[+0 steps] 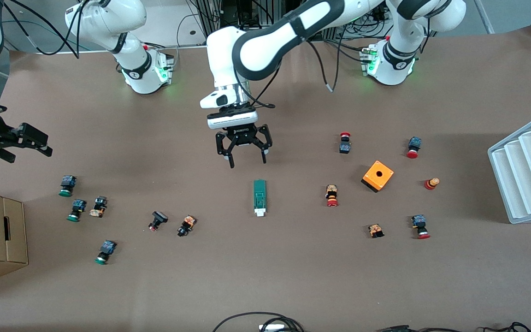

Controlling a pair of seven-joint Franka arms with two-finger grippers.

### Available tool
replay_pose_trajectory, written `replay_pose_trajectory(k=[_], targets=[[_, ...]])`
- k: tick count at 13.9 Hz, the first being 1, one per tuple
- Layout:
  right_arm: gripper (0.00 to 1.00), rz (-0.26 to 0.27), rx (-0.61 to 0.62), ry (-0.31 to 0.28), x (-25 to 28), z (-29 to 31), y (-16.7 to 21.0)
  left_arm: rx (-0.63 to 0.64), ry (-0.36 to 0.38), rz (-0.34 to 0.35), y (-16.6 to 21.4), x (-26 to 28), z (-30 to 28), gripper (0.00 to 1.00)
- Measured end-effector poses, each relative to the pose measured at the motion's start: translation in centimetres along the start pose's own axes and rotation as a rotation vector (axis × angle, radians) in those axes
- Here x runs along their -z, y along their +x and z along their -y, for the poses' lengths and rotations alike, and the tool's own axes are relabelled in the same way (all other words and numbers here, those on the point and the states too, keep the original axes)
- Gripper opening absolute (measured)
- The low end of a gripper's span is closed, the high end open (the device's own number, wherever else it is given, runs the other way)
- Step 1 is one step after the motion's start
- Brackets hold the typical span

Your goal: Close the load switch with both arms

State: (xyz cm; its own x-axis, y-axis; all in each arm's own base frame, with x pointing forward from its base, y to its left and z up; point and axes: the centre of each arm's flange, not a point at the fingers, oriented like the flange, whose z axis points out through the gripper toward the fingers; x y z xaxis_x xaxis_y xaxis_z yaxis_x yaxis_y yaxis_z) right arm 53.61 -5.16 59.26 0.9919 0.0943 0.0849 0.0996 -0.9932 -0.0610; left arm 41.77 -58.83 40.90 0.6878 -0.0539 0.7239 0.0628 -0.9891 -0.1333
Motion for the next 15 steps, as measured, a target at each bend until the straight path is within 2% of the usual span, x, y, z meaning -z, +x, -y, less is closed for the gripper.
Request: replay_pose_trajectory(k=[4,8,15], targets=[[1.00,0.005,0.000,-0.001,-0.3,0.0,0.1,-0.036,-0.028,0.079,6.0,1.5,4.0,1.00],[1.00,0.007,0.000,-0.001,-0.4,0.0,0.2,0.021,-0.096,0.135,11.9,2.4,8.6,1.00],[1.00,0.006,0.000,-0.001,-0.3,0.0,0.2,0.066,-0.177,0.270,18.9,1.3,16.9,1.00]])
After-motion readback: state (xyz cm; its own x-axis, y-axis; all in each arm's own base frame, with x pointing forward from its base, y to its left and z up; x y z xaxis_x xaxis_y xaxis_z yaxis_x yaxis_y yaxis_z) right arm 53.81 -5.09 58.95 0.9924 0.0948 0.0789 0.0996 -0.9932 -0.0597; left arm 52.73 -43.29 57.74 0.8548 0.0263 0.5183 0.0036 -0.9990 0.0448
